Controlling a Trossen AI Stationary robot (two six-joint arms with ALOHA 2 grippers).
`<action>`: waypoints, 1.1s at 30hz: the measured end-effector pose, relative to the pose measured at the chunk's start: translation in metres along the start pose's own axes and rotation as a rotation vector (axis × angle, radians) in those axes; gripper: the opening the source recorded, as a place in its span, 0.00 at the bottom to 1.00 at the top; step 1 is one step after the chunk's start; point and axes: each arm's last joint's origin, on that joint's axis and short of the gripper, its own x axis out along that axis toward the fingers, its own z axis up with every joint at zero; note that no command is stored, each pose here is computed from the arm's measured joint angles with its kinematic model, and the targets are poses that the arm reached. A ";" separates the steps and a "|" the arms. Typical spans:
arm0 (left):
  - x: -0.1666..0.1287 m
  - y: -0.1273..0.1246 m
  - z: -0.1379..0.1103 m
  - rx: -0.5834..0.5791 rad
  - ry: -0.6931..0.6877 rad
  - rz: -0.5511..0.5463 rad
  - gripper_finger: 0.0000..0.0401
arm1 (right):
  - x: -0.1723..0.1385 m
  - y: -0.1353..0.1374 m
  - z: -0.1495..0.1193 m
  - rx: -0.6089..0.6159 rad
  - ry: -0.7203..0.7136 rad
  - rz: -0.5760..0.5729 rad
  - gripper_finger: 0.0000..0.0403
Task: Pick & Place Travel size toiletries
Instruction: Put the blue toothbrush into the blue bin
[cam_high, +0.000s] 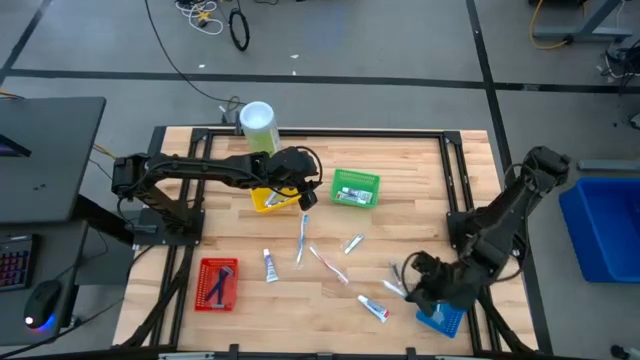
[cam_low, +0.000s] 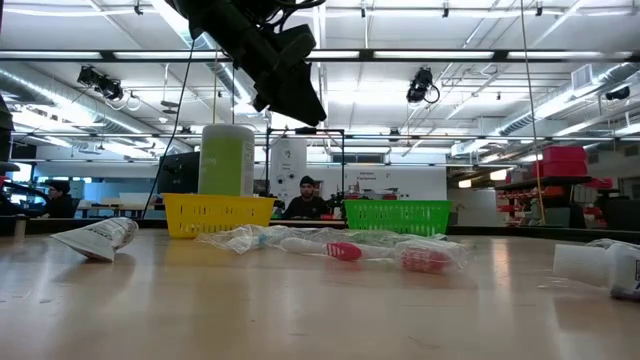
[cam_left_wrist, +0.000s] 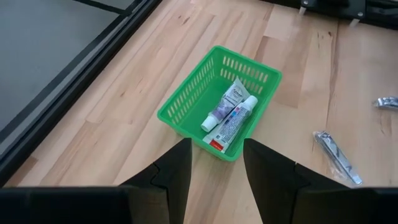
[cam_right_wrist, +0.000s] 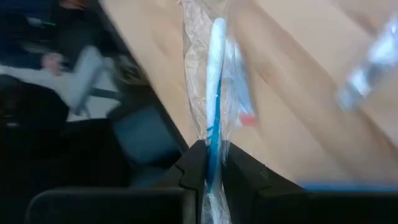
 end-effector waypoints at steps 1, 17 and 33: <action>0.000 0.000 0.000 -0.006 0.001 0.000 0.38 | -0.001 -0.003 -0.006 0.034 0.024 -0.026 0.12; 0.000 0.000 0.000 -0.034 0.000 0.004 0.38 | -0.010 -0.041 -0.052 0.281 -0.036 -0.327 0.12; 0.000 0.000 0.000 -0.041 0.000 0.004 0.38 | 0.024 -0.054 -0.070 0.284 -0.011 -0.549 0.16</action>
